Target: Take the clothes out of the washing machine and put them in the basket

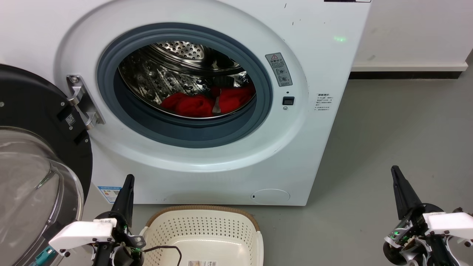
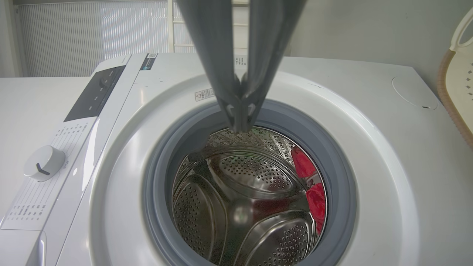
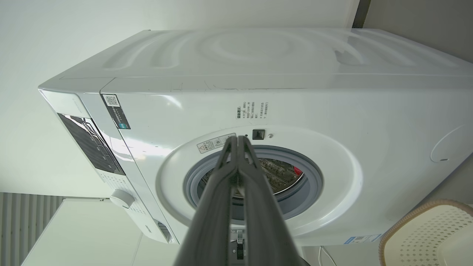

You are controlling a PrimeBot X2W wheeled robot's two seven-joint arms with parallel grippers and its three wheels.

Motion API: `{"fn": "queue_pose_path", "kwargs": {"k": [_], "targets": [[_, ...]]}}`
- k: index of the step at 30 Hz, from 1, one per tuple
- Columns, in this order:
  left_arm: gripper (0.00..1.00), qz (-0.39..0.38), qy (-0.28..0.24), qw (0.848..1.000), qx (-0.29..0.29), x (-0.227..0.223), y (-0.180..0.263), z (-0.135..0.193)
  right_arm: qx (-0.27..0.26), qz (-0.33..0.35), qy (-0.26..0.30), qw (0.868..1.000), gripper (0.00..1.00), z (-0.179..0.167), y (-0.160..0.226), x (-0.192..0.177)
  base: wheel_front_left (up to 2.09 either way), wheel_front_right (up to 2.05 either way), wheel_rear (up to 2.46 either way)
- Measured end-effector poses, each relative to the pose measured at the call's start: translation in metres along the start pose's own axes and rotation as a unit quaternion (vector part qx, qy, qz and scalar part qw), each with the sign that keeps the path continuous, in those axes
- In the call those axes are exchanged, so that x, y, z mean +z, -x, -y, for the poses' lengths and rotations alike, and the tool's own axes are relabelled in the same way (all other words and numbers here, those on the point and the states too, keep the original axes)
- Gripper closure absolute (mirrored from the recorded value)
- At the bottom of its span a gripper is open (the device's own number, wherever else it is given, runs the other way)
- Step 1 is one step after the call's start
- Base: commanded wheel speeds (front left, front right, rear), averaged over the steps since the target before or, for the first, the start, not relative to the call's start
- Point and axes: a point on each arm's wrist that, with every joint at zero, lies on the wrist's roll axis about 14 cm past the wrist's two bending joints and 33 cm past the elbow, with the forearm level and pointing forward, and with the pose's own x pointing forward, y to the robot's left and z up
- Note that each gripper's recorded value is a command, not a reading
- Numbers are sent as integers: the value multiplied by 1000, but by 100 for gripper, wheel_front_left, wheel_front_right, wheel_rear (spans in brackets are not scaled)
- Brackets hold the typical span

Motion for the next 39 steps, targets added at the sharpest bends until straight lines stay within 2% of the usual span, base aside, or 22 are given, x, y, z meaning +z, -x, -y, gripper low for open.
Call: {"fn": "queue_pose_path", "kwargs": {"k": [30, 31, 35, 39], "targets": [[100, 0, 0, 1000, 0, 0, 0, 0, 0, 0, 0, 1000, 100, 0, 0, 0, 0, 0, 0], [0, 0, 0, 1000, 0, 0, 0, 0, 0, 0, 0, 1000, 0, 0, 0, 0, 0, 0, 0], [0, 0, 2, 1000, 29, -1, 9, -20, -28, 2, -2, 1000, 0, 19, 8, 1, 0, 0, 0], [0, 8, -6, 1000, 30, 1, 10, -20, -35, 9, 1, 999, 0, 24, 11, 2, 0, 0, 0]]}}
